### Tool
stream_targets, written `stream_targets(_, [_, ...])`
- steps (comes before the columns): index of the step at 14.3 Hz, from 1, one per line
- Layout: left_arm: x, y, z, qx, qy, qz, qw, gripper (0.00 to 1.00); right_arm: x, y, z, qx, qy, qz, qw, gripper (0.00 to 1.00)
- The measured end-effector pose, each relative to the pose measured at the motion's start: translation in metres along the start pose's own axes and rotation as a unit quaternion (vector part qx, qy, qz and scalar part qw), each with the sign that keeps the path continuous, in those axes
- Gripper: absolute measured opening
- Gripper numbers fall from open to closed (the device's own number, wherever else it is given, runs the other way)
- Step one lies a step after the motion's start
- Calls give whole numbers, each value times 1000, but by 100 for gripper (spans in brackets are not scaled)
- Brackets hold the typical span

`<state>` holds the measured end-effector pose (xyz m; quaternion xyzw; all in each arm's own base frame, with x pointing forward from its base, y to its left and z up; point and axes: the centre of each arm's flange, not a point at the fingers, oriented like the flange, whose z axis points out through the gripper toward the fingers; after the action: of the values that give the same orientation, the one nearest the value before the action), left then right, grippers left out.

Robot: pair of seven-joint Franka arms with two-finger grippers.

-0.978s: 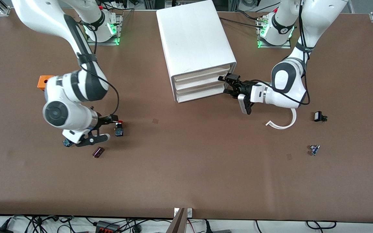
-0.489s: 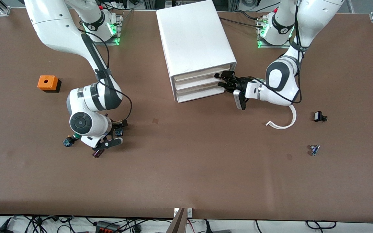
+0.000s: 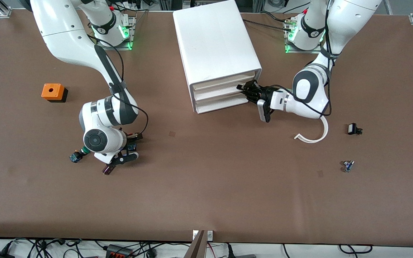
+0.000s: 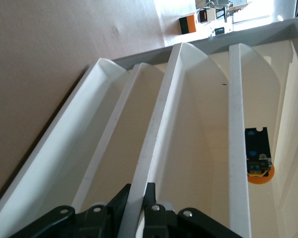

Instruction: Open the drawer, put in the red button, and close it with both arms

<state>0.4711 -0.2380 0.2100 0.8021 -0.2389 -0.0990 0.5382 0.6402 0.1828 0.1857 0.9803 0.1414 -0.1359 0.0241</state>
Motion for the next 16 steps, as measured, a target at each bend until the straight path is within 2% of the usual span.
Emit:
stream_targets(1, [8, -2, -8, 3, 8, 4, 1000, 14, 0, 0, 2, 0, -2, 0, 1000, 100])
stream_targets(2, [19, -9, -18, 7, 18, 10, 1000, 14, 0, 0, 4, 0, -3, -1, 1000, 94])
stream_targets(3, [34, -16, -32, 12, 26, 18, 999, 13, 0, 0, 5, 0, -4, -3, 1000, 94])
stream_targets(4, [50, -25, -49, 17, 32, 29, 999, 13, 0, 0, 6, 0, -4, -6, 1000, 86])
stream_targets(6, [76, -43, -81, 21, 50, 42, 998, 13, 0, 0, 6, 0, -4, -10, 1000, 59])
stream_targets(7, [83, -51, -91, 27, 57, 47, 997, 19, 0, 0, 6, 0, -4, -11, 1000, 48])
stream_targets(9, [90, -62, -101, 36, 66, 51, 996, 37, 1, 0, 5, 0, -3, -14, 1000, 33])
stream_targets(12, [92, -60, -128, 46, 45, 58, 996, 67, 11, -4, -25, -1, 22, -21, 1000, 33])
stream_targets(14, [99, -38, -161, 66, -5, 25, 998, 87, 18, -4, -65, -1, 45, -23, 999, 33])
stream_targets(15, [105, -22, -180, 89, -34, -1, 995, 96, 19, -5, -89, -2, 56, -24, 998, 33])
stream_targets(16, [108, -4, -197, 122, -65, -30, 990, 100, 19, -8, -113, -2, 68, -27, 997, 33])
